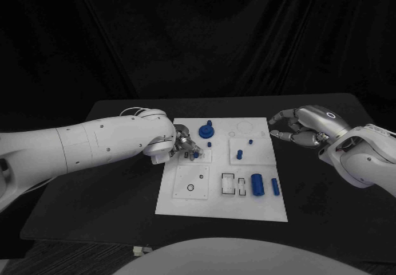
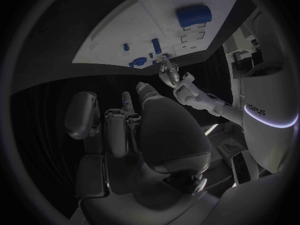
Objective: Assemble the parts on the task board
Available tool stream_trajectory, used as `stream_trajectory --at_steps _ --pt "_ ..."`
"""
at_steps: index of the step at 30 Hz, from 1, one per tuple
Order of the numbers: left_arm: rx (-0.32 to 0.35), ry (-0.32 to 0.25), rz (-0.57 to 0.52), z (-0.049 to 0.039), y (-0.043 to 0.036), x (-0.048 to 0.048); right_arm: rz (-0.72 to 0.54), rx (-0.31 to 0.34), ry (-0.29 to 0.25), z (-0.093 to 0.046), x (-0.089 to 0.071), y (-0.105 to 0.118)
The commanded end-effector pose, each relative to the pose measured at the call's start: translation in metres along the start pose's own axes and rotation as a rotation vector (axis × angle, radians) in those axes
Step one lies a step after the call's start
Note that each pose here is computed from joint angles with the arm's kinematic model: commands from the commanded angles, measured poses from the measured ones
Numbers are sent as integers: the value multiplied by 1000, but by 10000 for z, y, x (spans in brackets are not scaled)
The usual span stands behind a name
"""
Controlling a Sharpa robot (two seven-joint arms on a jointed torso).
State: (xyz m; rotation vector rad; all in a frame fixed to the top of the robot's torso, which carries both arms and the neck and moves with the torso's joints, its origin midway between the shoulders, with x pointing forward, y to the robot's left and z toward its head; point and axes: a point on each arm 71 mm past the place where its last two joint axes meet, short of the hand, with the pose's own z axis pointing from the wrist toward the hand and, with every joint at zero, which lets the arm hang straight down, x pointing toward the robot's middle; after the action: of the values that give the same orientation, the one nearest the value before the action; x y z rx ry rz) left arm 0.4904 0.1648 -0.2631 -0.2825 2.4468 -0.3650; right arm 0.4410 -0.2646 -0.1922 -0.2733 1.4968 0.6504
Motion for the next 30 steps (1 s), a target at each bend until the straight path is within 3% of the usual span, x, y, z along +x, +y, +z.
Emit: stream_trajectory --at_steps 1,15,23,26,30 --pt "-25 50 22 28 34 94 -3 16 7 -5 12 -13" --pt "-28 45 17 35 58 79 -4 16 6 -7 11 -15" --pt "-16 7 -13 -27 127 49 -4 18 -1 -24 0 -23" --pt "-3 -20 -13 -88 153 -6 -5 19 -6 -35 -8 -28" --pt "40 -102 -14 -231 165 -187 -6 23 -10 -50 -17 -40"
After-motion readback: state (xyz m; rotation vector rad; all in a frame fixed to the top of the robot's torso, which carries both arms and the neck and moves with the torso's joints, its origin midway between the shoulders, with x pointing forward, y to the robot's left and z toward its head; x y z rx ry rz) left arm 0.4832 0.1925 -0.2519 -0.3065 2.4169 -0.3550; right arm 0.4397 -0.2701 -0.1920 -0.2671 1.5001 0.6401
